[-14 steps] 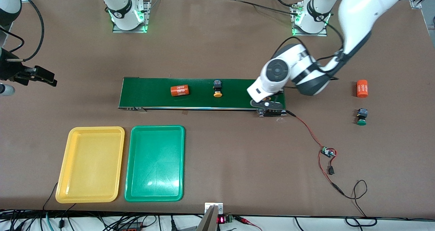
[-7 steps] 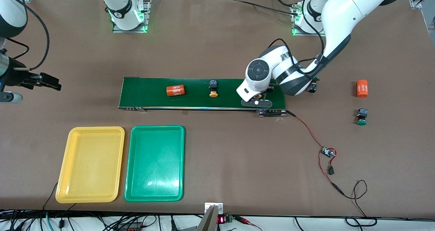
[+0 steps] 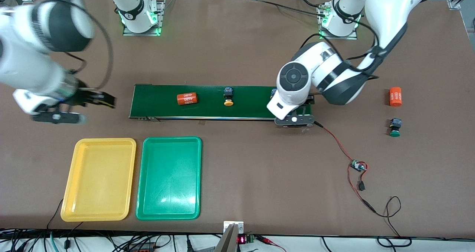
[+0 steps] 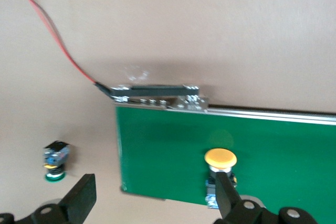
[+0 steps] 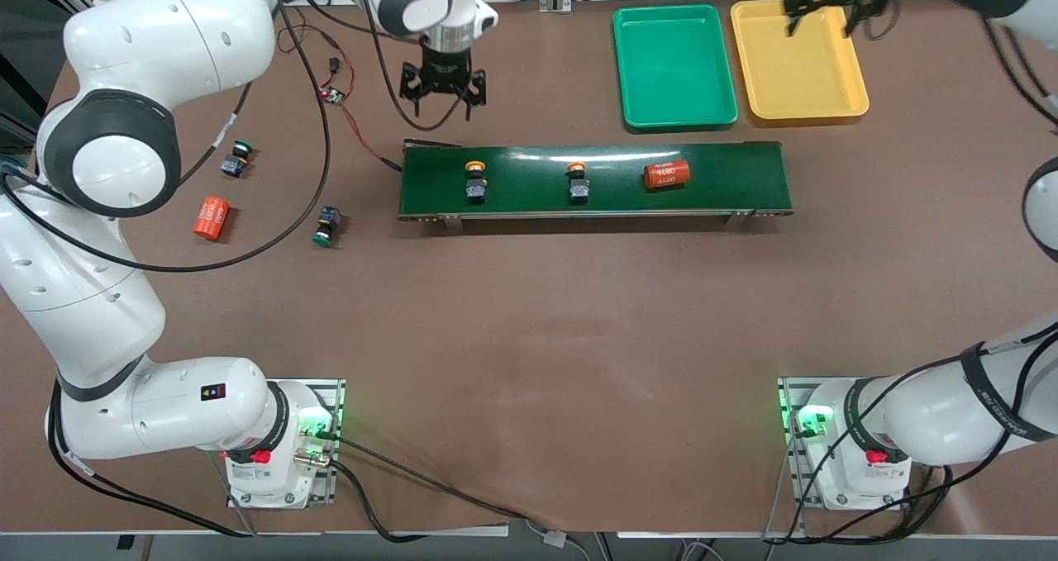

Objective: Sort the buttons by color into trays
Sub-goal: 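Grasp a yellow button at the belt end while the left gripper reaches the cylinder, then carry the yellow button to the yellow tray while the left gripper lifts the cylinder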

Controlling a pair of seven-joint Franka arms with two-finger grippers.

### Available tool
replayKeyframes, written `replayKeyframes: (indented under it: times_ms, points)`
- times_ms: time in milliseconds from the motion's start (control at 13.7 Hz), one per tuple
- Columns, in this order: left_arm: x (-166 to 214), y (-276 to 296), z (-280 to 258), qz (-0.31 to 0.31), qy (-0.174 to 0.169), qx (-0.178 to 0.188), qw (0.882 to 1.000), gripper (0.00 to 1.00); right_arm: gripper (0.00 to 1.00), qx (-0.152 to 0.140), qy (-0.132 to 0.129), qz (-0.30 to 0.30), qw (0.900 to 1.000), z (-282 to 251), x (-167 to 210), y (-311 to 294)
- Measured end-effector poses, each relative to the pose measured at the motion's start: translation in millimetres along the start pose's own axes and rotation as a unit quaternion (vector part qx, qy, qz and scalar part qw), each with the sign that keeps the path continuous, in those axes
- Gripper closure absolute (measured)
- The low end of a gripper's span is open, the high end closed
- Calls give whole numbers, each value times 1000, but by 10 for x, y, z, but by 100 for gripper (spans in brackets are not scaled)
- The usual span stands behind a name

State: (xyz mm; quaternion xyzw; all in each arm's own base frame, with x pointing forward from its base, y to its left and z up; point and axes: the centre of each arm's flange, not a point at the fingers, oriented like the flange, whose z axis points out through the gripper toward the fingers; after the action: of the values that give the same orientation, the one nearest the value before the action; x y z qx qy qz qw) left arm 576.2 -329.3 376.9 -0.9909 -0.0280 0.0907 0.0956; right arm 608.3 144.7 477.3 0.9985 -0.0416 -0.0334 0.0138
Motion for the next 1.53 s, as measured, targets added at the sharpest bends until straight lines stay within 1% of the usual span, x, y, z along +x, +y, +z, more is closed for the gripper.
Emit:
replayKeyframes:
  times_ms: [73, 219, 292, 365, 438, 657, 730, 803, 877, 1023, 1096, 1169, 1242, 1388, 1534]
  points:
    - [62, -107, -119, 0, -1, 1, 1000, 0, 0, -3, 2, -4, 1000, 114, -64, -364]
    - [246, -445, -283, 22, -7, 1, 1000, 0, 0, -6, 7, -34, 999, 387, -244, -1095]
    - [374, -691, -341, 40, -9, -3, 999, 0, 0, -3, 8, -44, 999, 552, -343, -1427]
    - [516, -989, -373, 62, -12, -9, 998, 0, 0, 7, 7, -50, 999, 718, -438, -1722]
    - [649, -1311, -381, 86, -15, -17, 996, 0, 0, 16, 7, -51, 999, 858, -530, -1973]
    - [895, -2100, -289, 146, -27, -43, 988, 0, 0, 27, 15, -47, 998, 1118, -789, -2503]
    - [942, -2278, -244, 158, -30, -45, 986, 0, 0, 27, 16, -44, 999, 1186, -878, -2640]
    - [983, -2430, -189, 167, -35, -44, 984, 0, 0, 24, 12, -40, 999, 1276, -983, -2771]
    - [1012, -2564, -121, 177, -44, -51, 982, 0, 0, 18, 7, -38, 999, 1386, -1091, -2893]
    - [1050, -2889, 41, 192, -68, -86, 975, 0, 0, 2, -5, -38, 999, 1636, -1224, -3031]
    - [1052, -3066, 164, 192, -81, -96, 973, 0, 0, -6, -13, -39, 999, 1763, -1250, -3041]
    - [1040, -3233, 318, 188, -93, -95, 973, 0, 0, -15, -21, -39, 999, 1875, -1261, -3022]
    - [1020, -3378, 493, 184, -98, -87, 974, 0, 0, -24, -29, -37, 999, 1951, -1265, -2992]
    - [920, -3592, 839, 177, -97, -69, 977, 0, 0, -34, -38, -34, 998, 1992, -1260, -2940]
    - [725, -3803, 1206, 175, -92, -49, 979, 0, 0, -37, -41, -33, 998, 2012, -1247, -2905]
